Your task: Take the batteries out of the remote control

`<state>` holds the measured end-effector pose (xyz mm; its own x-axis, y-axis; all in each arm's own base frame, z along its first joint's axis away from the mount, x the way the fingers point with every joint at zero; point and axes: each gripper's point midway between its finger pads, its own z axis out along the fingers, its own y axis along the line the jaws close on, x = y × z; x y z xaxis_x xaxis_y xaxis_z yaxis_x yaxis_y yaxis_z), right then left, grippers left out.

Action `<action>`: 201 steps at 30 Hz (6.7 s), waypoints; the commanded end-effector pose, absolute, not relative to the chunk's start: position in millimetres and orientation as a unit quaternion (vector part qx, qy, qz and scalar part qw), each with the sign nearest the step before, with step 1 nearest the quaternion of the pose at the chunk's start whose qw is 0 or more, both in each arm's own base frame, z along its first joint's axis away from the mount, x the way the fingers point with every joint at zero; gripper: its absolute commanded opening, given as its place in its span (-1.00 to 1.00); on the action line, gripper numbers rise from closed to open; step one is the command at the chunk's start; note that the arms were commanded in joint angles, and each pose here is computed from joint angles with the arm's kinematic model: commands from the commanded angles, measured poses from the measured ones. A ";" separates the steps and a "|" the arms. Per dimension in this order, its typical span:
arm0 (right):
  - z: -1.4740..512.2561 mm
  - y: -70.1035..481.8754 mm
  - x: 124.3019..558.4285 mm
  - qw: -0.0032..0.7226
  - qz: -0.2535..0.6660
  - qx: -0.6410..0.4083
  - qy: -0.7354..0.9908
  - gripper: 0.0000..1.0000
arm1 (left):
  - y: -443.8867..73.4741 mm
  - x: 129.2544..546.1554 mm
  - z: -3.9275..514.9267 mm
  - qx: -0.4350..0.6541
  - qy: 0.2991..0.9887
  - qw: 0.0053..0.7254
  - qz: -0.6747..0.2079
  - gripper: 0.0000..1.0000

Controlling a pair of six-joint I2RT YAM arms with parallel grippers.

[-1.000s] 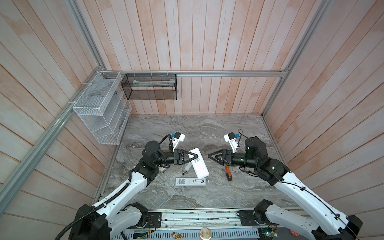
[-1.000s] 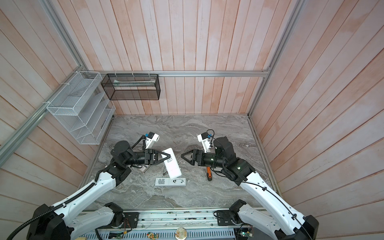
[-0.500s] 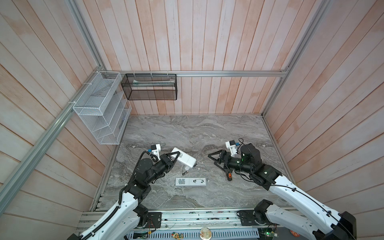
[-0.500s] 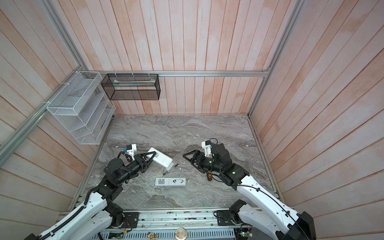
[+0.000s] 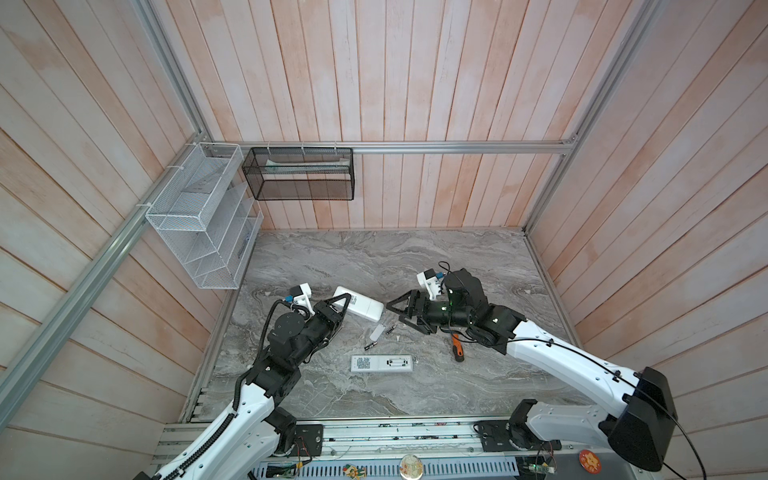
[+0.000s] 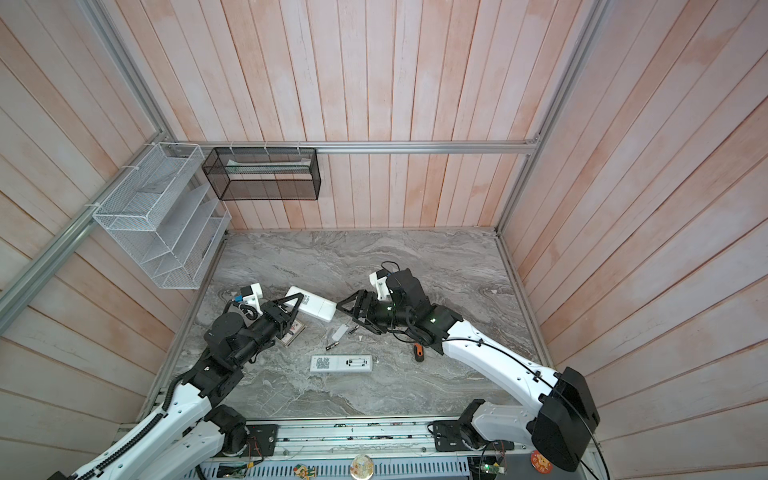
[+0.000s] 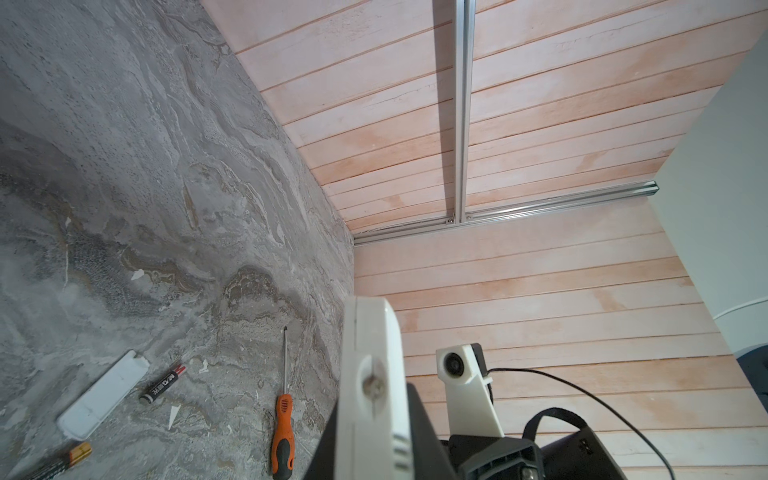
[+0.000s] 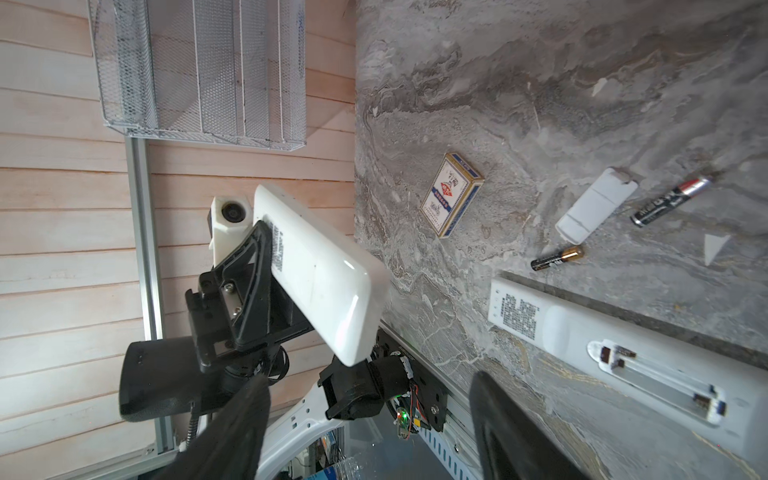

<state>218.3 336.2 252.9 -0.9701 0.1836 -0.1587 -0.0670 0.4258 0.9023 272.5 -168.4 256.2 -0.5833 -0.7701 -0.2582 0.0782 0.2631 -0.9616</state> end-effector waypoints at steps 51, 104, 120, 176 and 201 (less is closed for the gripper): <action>253.5 374.5 216.3 0.097 0.562 -0.010 0.821 -0.31 | -173.4 266.5 278.0 -0.241 0.668 0.389 -0.587 -0.85; 255.5 351.5 214.5 0.108 0.563 -0.003 0.819 -0.23 | -178.8 263.8 283.6 -0.247 0.650 0.392 -0.602 -0.86; 259.5 365.2 222.2 0.092 0.546 -0.010 0.832 -0.06 | -192.0 266.8 283.7 -0.212 0.670 0.387 -0.597 -0.86; 248.2 357.1 211.0 0.080 0.533 -0.011 0.842 -0.09 | -196.3 262.6 293.7 -0.188 0.679 0.401 -0.586 -0.88; 265.7 348.6 214.9 0.100 0.552 0.007 0.828 -0.01 | -197.9 265.4 282.9 -0.187 0.691 0.398 -0.573 -0.88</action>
<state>211.4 350.0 254.1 -0.9857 0.1027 -0.1338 -0.0799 0.4142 0.9067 266.3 -198.2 268.1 -0.6257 -0.7201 -0.3000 0.1562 0.2611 -0.9526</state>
